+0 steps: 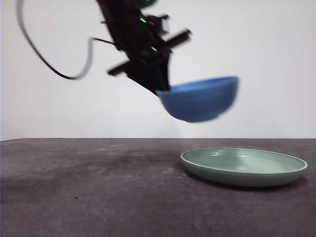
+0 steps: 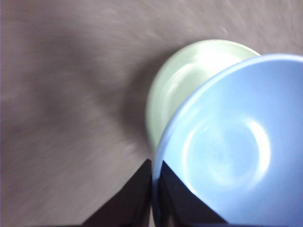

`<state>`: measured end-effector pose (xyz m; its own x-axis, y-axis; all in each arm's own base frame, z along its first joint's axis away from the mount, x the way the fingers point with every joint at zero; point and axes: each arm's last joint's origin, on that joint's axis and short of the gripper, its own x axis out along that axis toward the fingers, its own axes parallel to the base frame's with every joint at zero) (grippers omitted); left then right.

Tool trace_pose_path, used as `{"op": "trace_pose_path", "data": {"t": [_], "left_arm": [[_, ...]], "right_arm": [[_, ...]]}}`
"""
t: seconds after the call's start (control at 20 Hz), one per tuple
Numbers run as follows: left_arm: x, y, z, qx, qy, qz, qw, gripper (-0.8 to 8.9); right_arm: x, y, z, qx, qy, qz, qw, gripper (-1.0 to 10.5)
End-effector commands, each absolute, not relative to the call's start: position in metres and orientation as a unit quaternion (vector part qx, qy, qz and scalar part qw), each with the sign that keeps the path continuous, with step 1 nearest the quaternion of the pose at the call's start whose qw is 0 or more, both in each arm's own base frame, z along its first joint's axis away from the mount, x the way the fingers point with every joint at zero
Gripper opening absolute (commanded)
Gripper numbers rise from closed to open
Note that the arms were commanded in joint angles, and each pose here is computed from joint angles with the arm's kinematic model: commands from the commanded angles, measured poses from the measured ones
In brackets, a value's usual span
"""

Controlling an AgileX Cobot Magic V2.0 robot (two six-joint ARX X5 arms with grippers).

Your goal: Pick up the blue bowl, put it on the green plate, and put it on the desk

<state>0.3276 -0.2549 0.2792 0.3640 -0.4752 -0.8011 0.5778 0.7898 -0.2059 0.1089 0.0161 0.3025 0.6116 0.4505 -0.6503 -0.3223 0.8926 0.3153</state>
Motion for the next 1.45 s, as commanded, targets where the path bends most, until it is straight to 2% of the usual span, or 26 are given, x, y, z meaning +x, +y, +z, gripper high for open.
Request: {"op": "trace_pose_path", "data": {"t": [0.05,0.3,0.6,0.9,1.15,1.4,1.45], "left_arm": [[0.338,-0.283,0.270,0.057,0.461,-0.332,0.821,0.10],[0.351,-0.323,0.234,0.076,0.479,-0.345,0.803,0.10],[0.355,-0.334,0.207,0.092,0.496,-0.333,0.796,0.10],[0.354,-0.334,0.205,0.098,0.498,-0.334,0.794,0.10],[0.353,-0.336,0.205,0.101,0.496,-0.338,0.793,0.99],[0.353,-0.336,0.207,0.100,0.494,-0.339,0.795,1.14],[0.353,-0.335,0.210,0.099,0.494,-0.338,0.795,1.68]], "right_arm": [[0.109,0.016,0.308,0.087,0.378,0.216,0.896,3.7],[0.109,0.016,0.307,0.087,0.380,0.216,0.895,3.7],[0.109,0.016,0.307,0.087,0.380,0.216,0.895,3.7],[0.109,0.016,0.307,0.087,0.380,0.216,0.895,3.7],[0.109,0.016,0.307,0.087,0.380,0.216,0.895,3.7],[0.109,0.016,0.307,0.087,0.380,0.216,0.895,3.7],[0.109,0.016,0.307,0.087,0.380,0.216,0.895,3.7]]}}
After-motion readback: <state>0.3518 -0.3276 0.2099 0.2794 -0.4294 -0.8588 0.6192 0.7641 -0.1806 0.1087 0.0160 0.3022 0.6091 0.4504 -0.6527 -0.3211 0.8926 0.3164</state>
